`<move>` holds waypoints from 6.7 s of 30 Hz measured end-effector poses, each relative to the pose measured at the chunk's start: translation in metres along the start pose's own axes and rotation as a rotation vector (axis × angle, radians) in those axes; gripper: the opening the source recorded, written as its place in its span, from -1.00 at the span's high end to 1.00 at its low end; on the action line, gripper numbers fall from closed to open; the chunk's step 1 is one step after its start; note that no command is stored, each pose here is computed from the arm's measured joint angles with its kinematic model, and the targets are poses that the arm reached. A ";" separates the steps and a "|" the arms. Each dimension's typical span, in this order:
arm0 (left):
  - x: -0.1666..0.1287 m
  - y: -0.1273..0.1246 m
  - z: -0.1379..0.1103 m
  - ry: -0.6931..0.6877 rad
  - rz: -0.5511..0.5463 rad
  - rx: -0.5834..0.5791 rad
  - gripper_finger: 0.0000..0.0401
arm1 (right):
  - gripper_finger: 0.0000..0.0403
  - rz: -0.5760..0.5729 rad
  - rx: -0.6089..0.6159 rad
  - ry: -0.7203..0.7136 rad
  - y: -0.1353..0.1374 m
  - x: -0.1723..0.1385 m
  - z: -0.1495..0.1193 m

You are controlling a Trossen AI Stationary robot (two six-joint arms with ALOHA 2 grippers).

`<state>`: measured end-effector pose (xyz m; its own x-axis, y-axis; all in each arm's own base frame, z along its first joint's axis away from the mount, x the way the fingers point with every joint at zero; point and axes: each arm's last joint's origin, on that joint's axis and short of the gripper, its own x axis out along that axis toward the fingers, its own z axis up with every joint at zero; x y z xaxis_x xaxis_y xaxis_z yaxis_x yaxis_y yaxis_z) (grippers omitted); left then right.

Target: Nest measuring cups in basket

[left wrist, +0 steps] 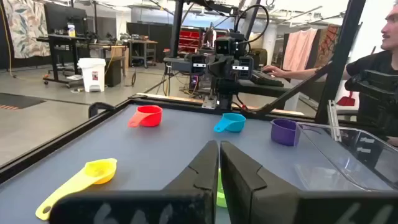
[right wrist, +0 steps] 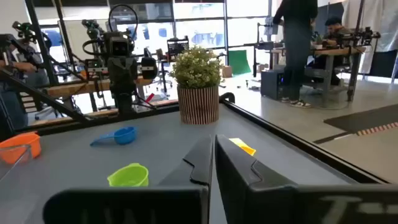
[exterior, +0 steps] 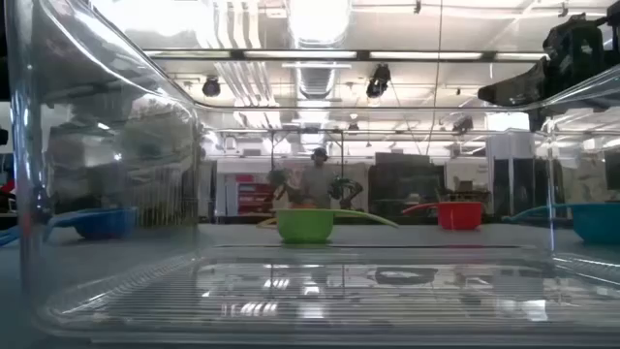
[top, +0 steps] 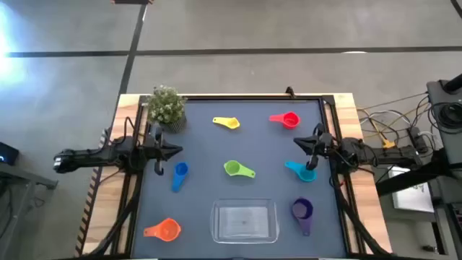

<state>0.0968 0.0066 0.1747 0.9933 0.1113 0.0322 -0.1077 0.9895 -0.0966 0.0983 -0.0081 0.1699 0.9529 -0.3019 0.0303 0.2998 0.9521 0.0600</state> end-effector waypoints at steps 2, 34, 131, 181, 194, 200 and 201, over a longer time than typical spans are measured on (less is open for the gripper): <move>0.000 0.000 0.000 0.000 0.000 0.000 1.00 | 0.96 0.000 0.001 0.000 0.000 0.000 0.000; 0.000 0.000 0.000 0.000 0.000 0.000 1.00 | 0.96 0.000 0.001 0.000 0.000 0.000 0.000; 0.000 0.000 0.000 0.000 0.000 0.000 1.00 | 0.96 0.113 0.338 -0.118 0.004 -0.003 0.049; 0.000 0.000 0.000 0.005 0.000 0.000 1.00 | 0.88 0.545 -0.215 0.423 0.120 0.116 0.094; 0.000 0.000 0.000 0.005 0.001 0.000 1.00 | 0.25 0.288 -0.335 0.542 0.120 0.138 0.058; 0.000 0.000 0.000 0.005 0.000 0.000 1.00 | 0.16 0.232 -0.349 0.602 0.113 0.151 0.041; 0.000 0.000 0.000 0.005 0.000 0.001 1.00 | 0.16 0.226 -0.345 0.611 0.111 0.153 0.039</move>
<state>0.0971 0.0066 0.1744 0.9934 0.1110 0.0276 -0.1079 0.9895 -0.0960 0.2755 0.0492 0.2202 0.8191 -0.1122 -0.5625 -0.0051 0.9792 -0.2028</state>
